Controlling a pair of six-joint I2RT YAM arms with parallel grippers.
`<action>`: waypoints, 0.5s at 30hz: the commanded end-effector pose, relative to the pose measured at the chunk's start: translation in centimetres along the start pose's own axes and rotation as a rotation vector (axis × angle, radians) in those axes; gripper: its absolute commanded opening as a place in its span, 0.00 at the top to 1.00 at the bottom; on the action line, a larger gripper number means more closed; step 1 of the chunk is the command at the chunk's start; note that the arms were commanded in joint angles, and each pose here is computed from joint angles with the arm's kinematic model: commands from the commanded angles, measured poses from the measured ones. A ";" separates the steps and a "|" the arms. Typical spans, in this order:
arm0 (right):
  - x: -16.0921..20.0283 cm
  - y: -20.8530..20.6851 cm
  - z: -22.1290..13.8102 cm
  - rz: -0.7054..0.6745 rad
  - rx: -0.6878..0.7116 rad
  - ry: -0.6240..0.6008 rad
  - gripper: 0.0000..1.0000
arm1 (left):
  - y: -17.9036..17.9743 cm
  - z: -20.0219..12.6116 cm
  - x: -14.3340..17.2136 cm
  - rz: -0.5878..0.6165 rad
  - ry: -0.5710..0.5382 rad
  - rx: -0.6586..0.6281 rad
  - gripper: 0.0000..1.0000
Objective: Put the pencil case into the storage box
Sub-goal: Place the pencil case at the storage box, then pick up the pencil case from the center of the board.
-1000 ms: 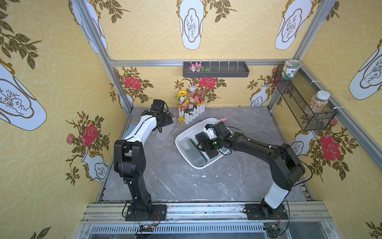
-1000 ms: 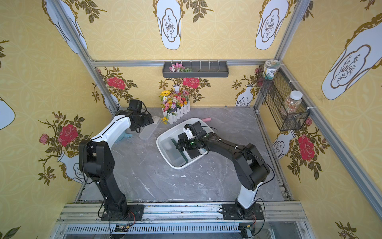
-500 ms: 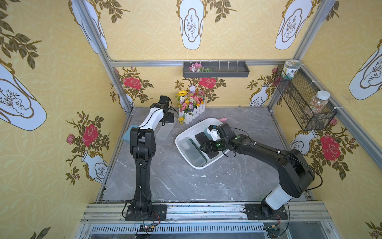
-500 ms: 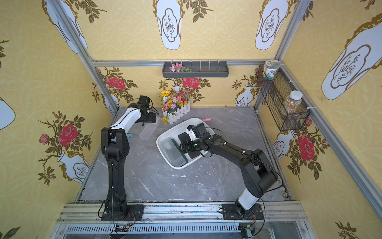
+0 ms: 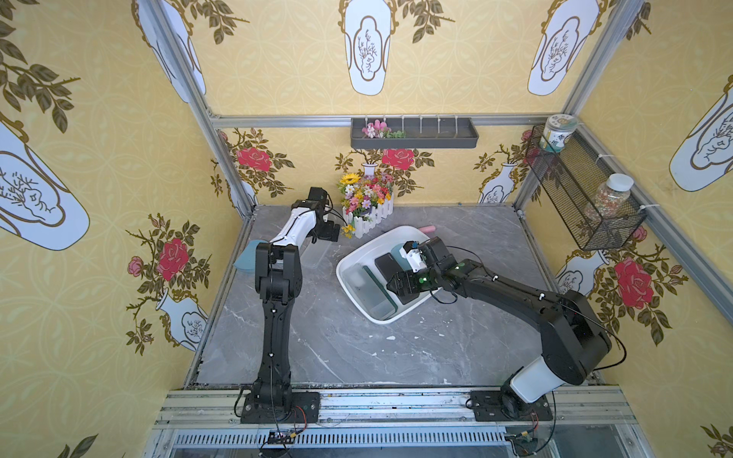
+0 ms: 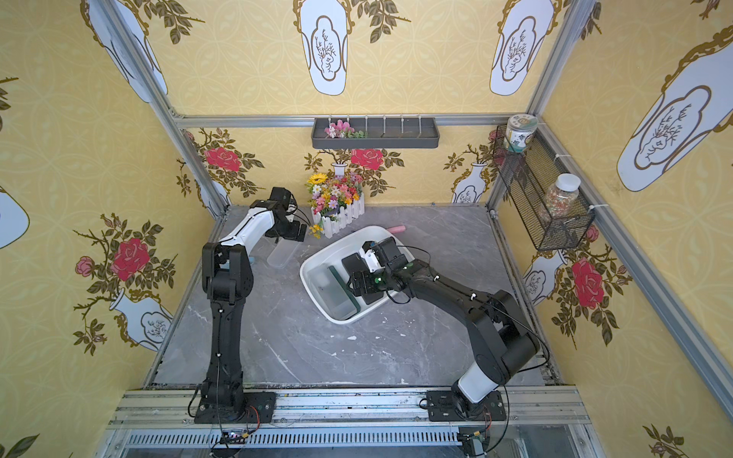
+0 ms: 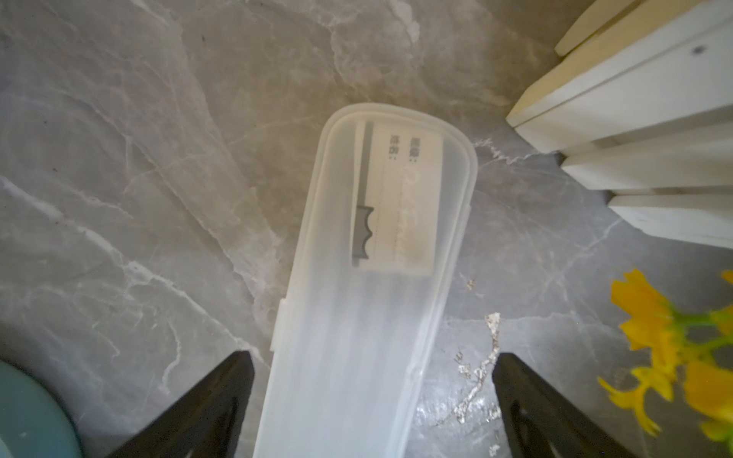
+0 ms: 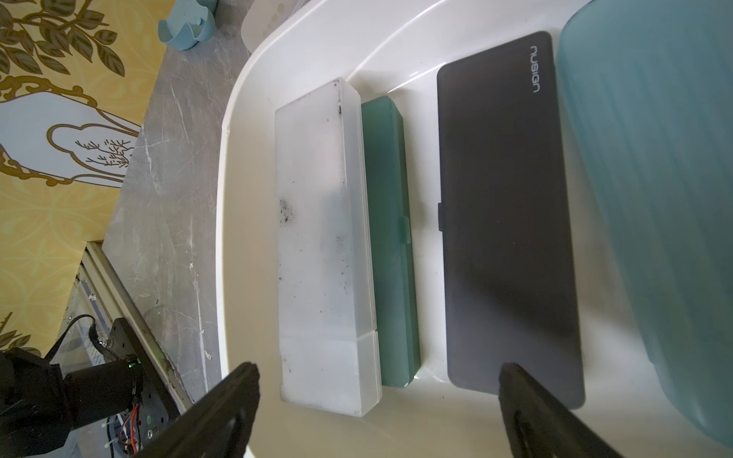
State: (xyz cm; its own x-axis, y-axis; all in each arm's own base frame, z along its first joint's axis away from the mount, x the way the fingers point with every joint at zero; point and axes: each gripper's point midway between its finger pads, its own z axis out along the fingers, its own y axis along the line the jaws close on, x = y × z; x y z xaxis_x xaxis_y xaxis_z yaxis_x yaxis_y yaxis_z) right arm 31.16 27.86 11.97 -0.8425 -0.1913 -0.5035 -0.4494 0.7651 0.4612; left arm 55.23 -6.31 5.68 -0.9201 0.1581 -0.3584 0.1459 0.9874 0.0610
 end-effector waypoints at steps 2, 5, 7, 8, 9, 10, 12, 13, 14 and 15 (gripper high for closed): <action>0.2 0.0 -0.2 -0.003 -0.001 -0.001 0.03 | 0.0 0.9 1.4 0.015 0.061 0.048 0.00; 0.3 -0.1 -0.1 -0.002 0.001 0.003 0.03 | 0.5 1.4 1.6 0.001 0.069 0.062 0.00; 0.2 0.0 -0.2 -0.003 0.000 0.000 0.03 | 0.5 1.6 1.8 -0.004 0.075 0.080 0.00; 0.1 0.1 -0.3 -0.005 -0.001 -0.003 0.03 | 0.6 1.6 1.8 -0.006 0.076 0.083 0.00; 0.1 0.0 -0.4 -0.005 0.000 -0.002 0.03 | 0.5 1.7 1.8 -0.005 0.077 0.088 0.00; 0.1 0.0 -0.4 -0.005 0.000 -0.001 0.03 | 0.3 1.8 1.8 -0.005 0.078 0.096 0.00; 0.1 0.1 -0.3 -0.006 0.000 0.001 0.03 | 0.1 2.0 1.9 -0.007 0.080 0.109 0.00; 0.2 0.0 -0.2 -0.004 0.002 0.005 0.03 | -0.1 2.1 1.9 -0.008 0.080 0.122 0.00; 0.2 -0.1 -0.1 -0.002 0.001 0.006 0.03 | -0.2 2.3 1.9 -0.008 0.082 0.128 0.00; 0.2 -0.1 -0.1 0.000 0.001 0.006 0.03 | -0.2 2.4 2.0 -0.009 0.086 0.128 0.00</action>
State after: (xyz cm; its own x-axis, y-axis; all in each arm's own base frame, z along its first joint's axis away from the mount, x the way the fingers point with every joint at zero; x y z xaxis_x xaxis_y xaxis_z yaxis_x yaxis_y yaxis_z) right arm 31.01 27.67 11.87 -0.8449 -0.1890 -0.5005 -0.4453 0.7670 0.4620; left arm 54.48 -5.60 3.50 -0.9446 0.1465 -0.2937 0.1607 0.9867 -0.0247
